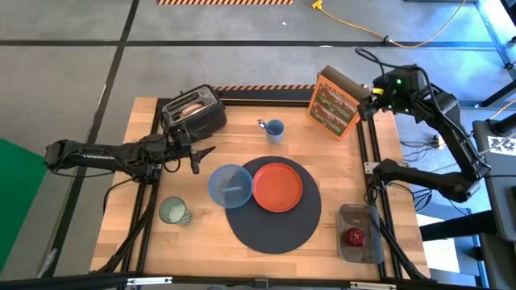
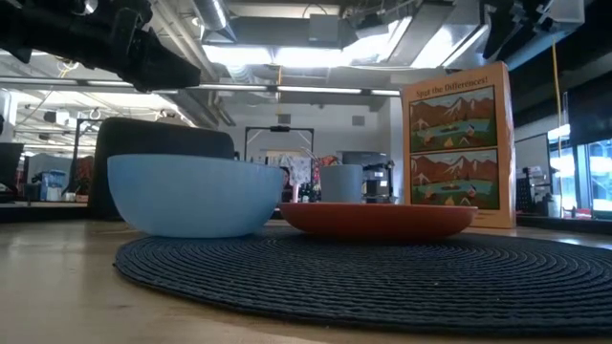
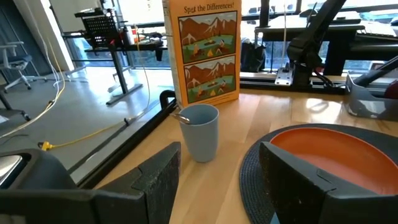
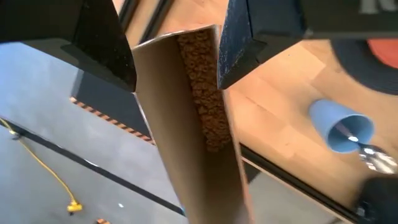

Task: Arrange a breakfast setting
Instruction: Pour the cereal from the cereal box into the blue bowl

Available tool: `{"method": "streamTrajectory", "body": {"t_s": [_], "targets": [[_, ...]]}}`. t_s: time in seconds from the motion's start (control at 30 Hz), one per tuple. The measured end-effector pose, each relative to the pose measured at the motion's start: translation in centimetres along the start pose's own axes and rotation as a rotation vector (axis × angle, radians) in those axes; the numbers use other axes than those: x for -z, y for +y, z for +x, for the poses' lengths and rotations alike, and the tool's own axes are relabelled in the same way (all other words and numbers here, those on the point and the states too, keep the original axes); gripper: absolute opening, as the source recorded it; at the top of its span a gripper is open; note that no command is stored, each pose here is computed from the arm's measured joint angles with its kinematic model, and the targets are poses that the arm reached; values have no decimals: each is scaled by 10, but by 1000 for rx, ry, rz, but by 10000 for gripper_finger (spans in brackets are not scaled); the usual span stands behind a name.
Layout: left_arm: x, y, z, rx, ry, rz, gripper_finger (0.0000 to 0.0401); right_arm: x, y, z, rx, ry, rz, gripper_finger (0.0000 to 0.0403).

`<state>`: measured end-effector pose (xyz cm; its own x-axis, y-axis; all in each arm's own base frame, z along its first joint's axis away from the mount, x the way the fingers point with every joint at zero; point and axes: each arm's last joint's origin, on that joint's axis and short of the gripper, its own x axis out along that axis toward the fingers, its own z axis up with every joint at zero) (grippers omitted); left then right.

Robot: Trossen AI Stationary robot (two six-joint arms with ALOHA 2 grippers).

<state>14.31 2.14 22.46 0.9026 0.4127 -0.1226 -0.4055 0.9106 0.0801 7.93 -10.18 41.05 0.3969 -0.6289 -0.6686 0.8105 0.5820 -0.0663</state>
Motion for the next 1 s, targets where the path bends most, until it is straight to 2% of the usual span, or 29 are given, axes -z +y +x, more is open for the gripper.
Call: {"method": "streamTrajectory", "body": {"t_s": [0.3,0.47,0.73,0.87,1.0], "targets": [[0,0,0,0,0,0,213,-2,14,4,-70,12,-38,213],[0,0,0,0,0,0,213,-5,20,15,23,52,-67,213],[0,0,0,0,0,1,213,-2,26,44,55,167,-82,207],[0,0,0,0,0,0,213,2,27,54,96,201,-87,158],[0,0,0,-1,-2,-2,213,4,28,57,86,216,-108,63]]}}
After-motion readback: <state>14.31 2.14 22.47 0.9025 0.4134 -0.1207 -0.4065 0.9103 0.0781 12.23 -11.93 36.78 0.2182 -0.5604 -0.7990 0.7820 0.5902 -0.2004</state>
